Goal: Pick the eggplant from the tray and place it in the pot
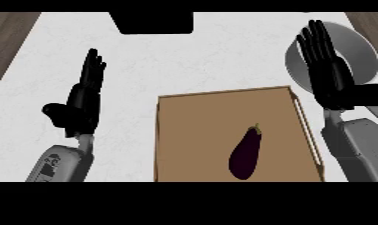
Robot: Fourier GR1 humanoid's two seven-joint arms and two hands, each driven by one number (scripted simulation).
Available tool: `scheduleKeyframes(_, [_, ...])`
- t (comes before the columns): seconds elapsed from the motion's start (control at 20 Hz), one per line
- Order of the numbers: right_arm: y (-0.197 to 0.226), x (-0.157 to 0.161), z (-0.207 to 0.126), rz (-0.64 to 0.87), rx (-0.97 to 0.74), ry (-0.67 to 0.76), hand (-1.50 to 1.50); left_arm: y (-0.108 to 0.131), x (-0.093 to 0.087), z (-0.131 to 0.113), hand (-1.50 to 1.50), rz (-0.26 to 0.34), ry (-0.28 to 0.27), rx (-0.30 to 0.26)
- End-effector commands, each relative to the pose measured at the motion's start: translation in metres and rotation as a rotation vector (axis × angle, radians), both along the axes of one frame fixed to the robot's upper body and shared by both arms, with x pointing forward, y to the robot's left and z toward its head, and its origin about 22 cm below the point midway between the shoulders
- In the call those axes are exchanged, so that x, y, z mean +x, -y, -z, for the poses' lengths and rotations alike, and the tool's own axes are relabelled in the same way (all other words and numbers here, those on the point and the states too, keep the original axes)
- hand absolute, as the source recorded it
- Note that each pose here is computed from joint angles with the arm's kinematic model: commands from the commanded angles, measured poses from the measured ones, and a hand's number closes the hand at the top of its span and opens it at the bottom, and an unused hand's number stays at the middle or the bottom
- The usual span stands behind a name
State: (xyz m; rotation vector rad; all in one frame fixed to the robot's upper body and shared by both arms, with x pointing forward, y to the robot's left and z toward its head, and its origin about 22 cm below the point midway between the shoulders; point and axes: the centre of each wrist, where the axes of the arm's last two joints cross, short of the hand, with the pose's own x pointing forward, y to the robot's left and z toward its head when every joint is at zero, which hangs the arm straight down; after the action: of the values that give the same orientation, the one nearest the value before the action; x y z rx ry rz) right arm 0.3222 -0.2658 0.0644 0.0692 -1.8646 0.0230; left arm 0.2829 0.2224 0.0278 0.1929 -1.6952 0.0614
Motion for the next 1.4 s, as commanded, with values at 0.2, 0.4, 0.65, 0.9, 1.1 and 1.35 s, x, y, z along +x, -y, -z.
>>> scheduleKeyframes(0.2, [0.053,-0.051,-0.025,0.411,-0.296,0.352,1.50,-0.030,-0.019,0.019,0.00,-0.097,-0.037,0.026])
scheduleKeyframes(0.4, [0.118,-0.107,0.047,0.922,-0.457,-0.002,-1.50,-0.038,-0.031,0.024,0.00,-0.126,-0.062,0.011])
scheduleKeyframes(0.65, [0.023,-0.148,0.060,0.931,-0.427,0.238,-1.50,-0.026,-0.039,0.026,0.00,-0.070,-0.041,-0.016])
scheduleKeyframes(0.9, [-0.041,-0.202,0.063,0.950,-0.443,0.253,-1.50,-0.009,-0.043,0.026,0.00,-0.009,-0.010,-0.027])
scheduleKeyframes(1.1, [-0.051,-0.264,0.089,0.914,-0.604,0.009,-1.50,-0.020,-0.045,0.025,0.00,0.026,-0.006,-0.025])
scheduleKeyframes(1.35, [-0.065,-0.323,0.107,0.789,-0.700,-0.327,-1.50,0.004,-0.042,0.017,0.00,0.078,0.036,-0.024])
